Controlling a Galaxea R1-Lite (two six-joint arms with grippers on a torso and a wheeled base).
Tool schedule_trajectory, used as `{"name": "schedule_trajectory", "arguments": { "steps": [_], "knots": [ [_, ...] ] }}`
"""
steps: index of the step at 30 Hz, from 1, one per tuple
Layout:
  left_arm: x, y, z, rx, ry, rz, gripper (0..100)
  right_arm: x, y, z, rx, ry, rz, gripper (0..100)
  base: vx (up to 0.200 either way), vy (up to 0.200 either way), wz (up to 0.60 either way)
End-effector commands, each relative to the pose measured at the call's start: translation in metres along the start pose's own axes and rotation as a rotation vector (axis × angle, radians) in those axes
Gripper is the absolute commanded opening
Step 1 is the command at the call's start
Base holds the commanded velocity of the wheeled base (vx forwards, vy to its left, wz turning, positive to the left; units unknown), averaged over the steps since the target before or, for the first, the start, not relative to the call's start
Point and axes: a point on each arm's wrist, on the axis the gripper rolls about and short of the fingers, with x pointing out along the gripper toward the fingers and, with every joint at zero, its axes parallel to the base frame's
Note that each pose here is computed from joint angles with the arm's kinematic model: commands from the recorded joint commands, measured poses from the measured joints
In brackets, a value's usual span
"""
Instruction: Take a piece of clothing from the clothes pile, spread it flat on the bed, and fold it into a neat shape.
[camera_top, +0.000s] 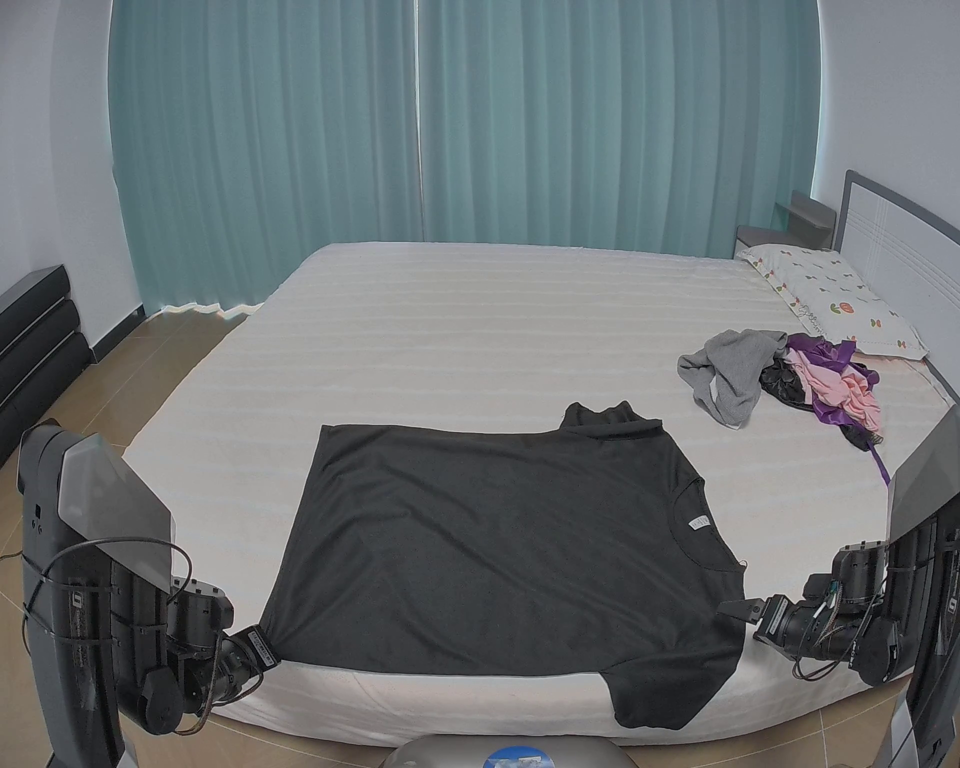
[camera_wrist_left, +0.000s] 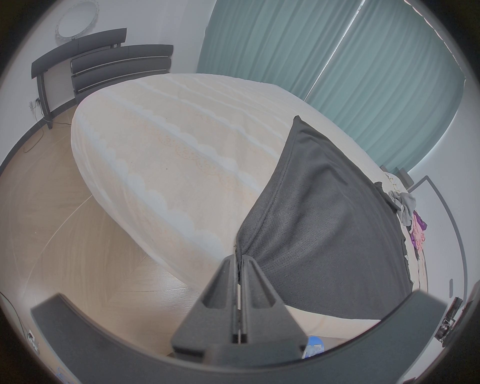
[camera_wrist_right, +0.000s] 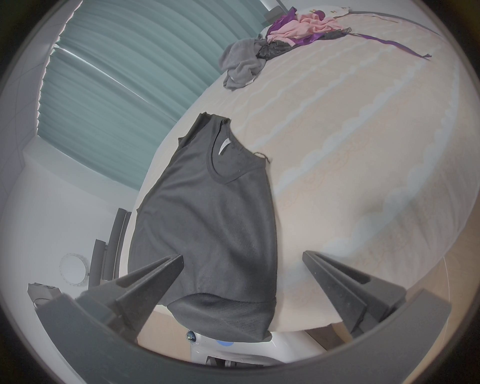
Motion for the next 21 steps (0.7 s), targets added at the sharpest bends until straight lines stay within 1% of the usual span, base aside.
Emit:
{"name": "schedule_trajectory", "arguments": {
  "steps": [1,3,4,9,11,14,16,21],
  "knots": [
    [-0.001,0.001,-0.002,0.001,0.008,0.007,0,0.003,0.002,-0.009,-0.009,0.043,0.001,100,0.0,0.0,0.0],
    [-0.001,0.001,-0.002,0.001,0.009,0.006,0,0.006,0.001,-0.012,-0.01,0.057,-0.009,100,0.0,0.0,0.0],
    [-0.001,0.001,-0.001,0.001,0.008,0.005,0,0.007,0.0,-0.013,-0.015,0.062,-0.015,0,0.0,0.0,0.0],
    [-0.001,0.001,-0.002,0.001,0.009,0.006,0,0.004,-0.001,-0.011,-0.015,0.049,-0.023,0,0.0,0.0,0.0],
    [0.0,0.002,-0.002,0.002,0.013,0.009,0,0.001,-0.002,-0.007,-0.02,0.012,-0.054,0,0.0,0.0,0.0],
    [0.001,0.002,-0.003,0.003,0.016,0.012,0,-0.001,-0.003,-0.006,-0.031,-0.005,-0.075,0,0.0,0.0,0.0],
    [0.002,0.003,-0.003,0.004,0.019,0.016,0,-0.002,-0.005,-0.006,-0.034,0.003,-0.088,0,0.0,0.0,0.0],
    [0.004,0.003,-0.004,0.004,0.019,0.016,0,-0.01,-0.007,-0.006,-0.077,0.04,-0.123,0,0.0,0.0,0.0]
  ]
}}
